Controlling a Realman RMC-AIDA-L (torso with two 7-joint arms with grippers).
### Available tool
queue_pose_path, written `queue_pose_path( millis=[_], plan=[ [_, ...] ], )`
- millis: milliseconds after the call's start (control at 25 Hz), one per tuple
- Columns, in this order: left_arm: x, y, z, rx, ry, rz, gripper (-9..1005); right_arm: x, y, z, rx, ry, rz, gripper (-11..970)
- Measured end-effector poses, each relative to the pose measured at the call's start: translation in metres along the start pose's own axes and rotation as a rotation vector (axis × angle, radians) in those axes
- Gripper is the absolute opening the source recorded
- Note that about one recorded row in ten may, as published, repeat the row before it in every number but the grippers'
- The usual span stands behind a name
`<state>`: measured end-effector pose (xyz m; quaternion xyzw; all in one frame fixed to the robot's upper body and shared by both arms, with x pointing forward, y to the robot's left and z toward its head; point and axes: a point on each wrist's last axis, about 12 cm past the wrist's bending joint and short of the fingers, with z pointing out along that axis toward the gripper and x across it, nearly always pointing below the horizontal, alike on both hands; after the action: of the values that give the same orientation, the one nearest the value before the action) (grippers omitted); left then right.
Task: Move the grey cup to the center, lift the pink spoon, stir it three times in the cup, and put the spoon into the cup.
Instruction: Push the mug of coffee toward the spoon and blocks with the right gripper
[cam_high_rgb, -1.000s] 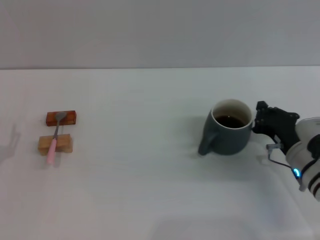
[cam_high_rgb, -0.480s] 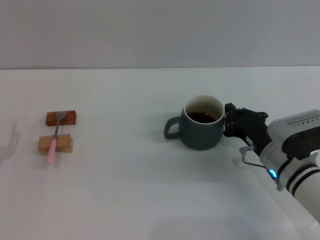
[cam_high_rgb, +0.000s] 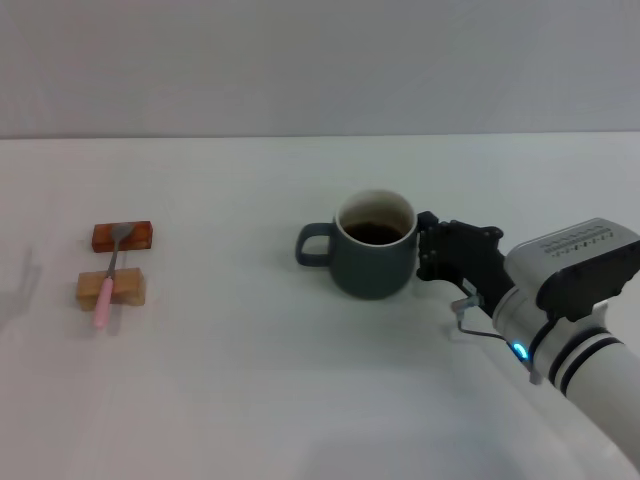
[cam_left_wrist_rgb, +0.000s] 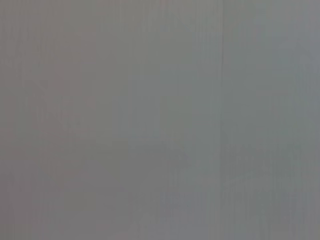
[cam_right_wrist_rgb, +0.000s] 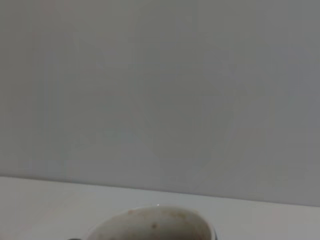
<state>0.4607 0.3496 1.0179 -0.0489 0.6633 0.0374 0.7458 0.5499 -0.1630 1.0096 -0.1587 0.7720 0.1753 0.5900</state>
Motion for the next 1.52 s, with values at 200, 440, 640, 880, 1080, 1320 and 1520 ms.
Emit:
queue_pose_path(
  millis=[200,440,640,880,1080,1320,1520],
  plan=[
    [0.000,0.000,0.000,0.000,-0.001,0.000,833,-0.001,0.005,0.001,-0.020,0.001,-0.004,0],
    [0.000,0.000,0.000,0.000,-0.001,0.000,834,0.001,-0.006,-0.002,0.022,-0.002,0.003,1],
    [0.000,0.000,0.000,0.001,-0.001,0.000,834,0.001,-0.017,-0.003,0.062,-0.003,0.005,1],
    [0.000,-0.001,0.001,0.003,0.003,0.002,833,0.000,-0.023,-0.002,0.079,-0.001,0.004,-1],
    [0.001,0.000,0.001,0.002,0.007,0.004,834,-0.001,-0.017,-0.001,0.062,-0.004,0.009,-1],
    [0.001,-0.001,0.001,0.005,0.008,0.003,834,-0.003,-0.009,0.001,0.034,-0.009,0.016,-1],
    [0.002,-0.003,0.001,0.017,0.009,0.003,834,-0.002,-0.006,0.002,0.024,-0.001,0.014,-1]
  ],
)
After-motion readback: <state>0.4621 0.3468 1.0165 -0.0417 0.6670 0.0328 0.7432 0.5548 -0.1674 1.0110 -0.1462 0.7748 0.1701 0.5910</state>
